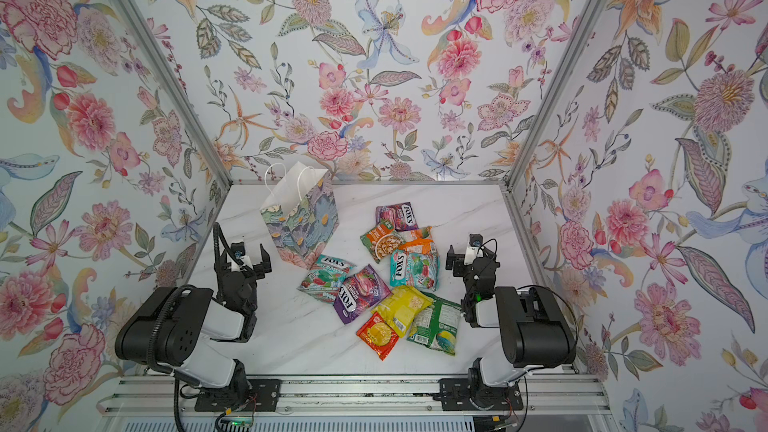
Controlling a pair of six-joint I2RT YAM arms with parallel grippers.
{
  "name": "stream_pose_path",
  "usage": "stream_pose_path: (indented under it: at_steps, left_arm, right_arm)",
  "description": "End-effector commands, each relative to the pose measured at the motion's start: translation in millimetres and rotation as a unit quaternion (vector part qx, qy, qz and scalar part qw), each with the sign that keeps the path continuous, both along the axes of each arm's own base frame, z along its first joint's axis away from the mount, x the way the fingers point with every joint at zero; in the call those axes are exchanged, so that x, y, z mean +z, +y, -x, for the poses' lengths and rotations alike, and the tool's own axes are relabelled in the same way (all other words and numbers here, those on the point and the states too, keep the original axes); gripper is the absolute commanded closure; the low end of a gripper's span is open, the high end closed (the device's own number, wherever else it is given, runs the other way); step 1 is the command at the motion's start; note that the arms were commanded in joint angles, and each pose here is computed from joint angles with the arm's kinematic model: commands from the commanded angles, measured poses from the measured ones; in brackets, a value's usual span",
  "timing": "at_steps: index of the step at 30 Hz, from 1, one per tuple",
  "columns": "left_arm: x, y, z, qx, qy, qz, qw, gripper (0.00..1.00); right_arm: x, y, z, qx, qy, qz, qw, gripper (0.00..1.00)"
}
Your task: Place the snacks into the paper bag
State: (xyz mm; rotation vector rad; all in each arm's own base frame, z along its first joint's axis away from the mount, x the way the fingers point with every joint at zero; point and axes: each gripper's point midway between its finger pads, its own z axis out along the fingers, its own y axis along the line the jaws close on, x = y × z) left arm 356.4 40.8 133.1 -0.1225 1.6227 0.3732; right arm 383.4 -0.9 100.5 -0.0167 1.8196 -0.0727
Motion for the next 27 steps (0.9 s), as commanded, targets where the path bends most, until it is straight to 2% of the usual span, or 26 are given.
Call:
stream_pose_path:
  at_steps: [1,3,4,6,7,8,10,13,14,16,18,22,27]
  left_arm:
    - [6,1,1,0.009,-0.011,0.003,1.000,0.01]
    - [22,2,14,0.017,-0.041,-0.002,0.999,0.01]
    - [31,2,22,0.026,-0.055,-0.006,0.998,0.01]
    - [55,3,38,0.062,-0.076,-0.015,0.995,0.01]
    - [67,6,42,0.079,-0.091,-0.001,0.993,0.01]
    - [75,9,44,0.090,-0.095,0.037,0.991,0.01]
    - [101,4,42,0.066,-0.108,0.104,0.987,0.01]
    - [143,-22,52,-0.031,-0.140,0.165,0.976,0.01]
    - [155,-32,58,-0.069,-0.150,0.166,0.972,0.01]
    - [177,-40,71,-0.105,-0.174,0.162,0.966,0.01]
    - [195,-35,76,-0.091,-0.167,0.159,0.969,0.01]
    - [213,-26,69,-0.055,-0.115,0.135,0.983,0.01]
    - [236,-39,43,-0.070,-0.032,0.104,0.992,0.01]
  right_arm:
    - [17,-7,-6,-0.021,0.000,-0.009,1.000,0.01]
    - [27,-13,-10,-0.043,0.044,-0.018,0.998,0.01]
    - [39,-18,-13,-0.070,0.061,-0.042,0.995,0.01]
    - [66,-21,-16,-0.104,0.078,-0.111,0.985,0.01]
    - [79,-19,-17,-0.111,0.074,-0.153,0.979,0.01]
    - [87,-16,-15,-0.115,0.084,-0.204,0.969,0.01]
    - [93,-9,-13,-0.091,0.083,-0.258,0.958,0.01]
    - [98,-3,-15,-0.045,0.038,-0.326,0.944,0.00]
    - [95,1,-17,-0.039,0.039,-0.337,0.940,0.02]
    - [87,8,-22,-0.041,0.067,-0.341,0.937,0.03]
    - [79,19,-28,-0.040,0.108,-0.331,0.937,0.05]
    - [70,34,-33,-0.034,0.164,-0.305,0.937,0.04]
    - [69,42,-29,-0.028,0.186,-0.285,0.940,0.04]
